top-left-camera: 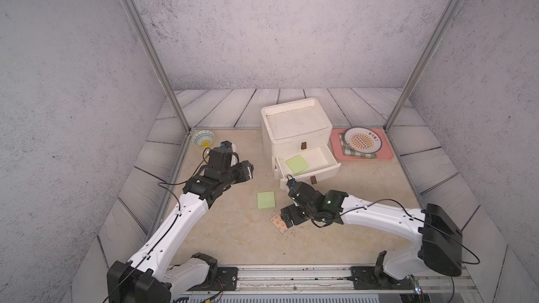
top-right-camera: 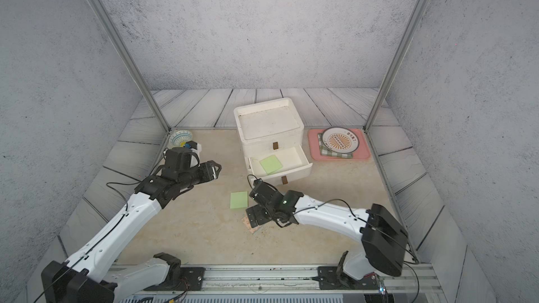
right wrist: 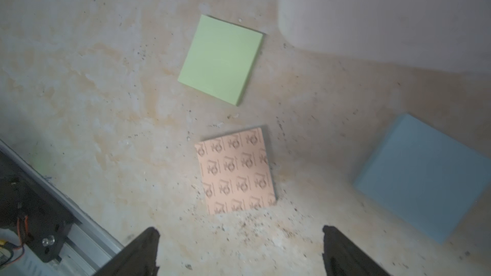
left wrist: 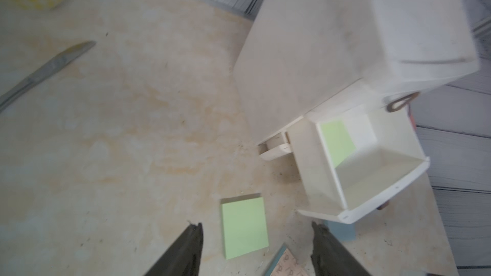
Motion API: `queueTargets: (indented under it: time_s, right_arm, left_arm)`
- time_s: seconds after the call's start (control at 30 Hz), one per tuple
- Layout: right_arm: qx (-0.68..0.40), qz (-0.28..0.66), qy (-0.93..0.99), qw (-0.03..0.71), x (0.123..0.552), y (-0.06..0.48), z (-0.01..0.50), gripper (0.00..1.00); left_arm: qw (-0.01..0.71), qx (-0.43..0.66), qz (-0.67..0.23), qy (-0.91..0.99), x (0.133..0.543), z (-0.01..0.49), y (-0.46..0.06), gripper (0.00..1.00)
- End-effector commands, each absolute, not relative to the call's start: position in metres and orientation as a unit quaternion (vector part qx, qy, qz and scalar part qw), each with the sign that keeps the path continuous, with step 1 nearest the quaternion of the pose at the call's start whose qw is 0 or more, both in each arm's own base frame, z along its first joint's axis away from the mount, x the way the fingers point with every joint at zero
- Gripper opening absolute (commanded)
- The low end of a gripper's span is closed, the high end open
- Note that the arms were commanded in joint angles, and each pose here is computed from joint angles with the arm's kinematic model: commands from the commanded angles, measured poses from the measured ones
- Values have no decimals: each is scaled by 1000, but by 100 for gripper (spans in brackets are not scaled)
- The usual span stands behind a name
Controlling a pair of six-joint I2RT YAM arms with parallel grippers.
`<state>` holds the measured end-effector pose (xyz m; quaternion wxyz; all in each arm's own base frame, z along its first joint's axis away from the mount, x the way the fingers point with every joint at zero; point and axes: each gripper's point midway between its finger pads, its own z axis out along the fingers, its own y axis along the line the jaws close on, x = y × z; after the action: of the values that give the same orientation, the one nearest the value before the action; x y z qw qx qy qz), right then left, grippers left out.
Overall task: Please put the sticky notes in the drawer by color
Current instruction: Place the sticky notes in the drawer.
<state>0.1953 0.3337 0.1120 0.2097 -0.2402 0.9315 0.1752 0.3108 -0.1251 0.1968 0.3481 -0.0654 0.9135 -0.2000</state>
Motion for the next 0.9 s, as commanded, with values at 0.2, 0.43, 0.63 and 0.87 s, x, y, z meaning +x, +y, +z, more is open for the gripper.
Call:
queueTargets:
  time_s: [0.2, 0.43, 0.63, 0.87]
  right_arm:
    - [-180, 155, 930, 281, 214, 325, 131, 97]
    - [-138, 130, 929, 317, 209, 276, 144, 97]
    - [-108, 136, 923, 344, 200, 240, 148, 98]
    - [-88, 140, 913, 373, 194, 211, 151, 98]
  left_arm:
    - [154, -37, -187, 970, 284, 95, -140, 72]
    - [49, 19, -130, 990, 281, 59, -164, 81]
    - [14, 62, -67, 996, 287, 51, -184, 88]
    - [-10, 76, -25, 997, 285, 34, -191, 89]
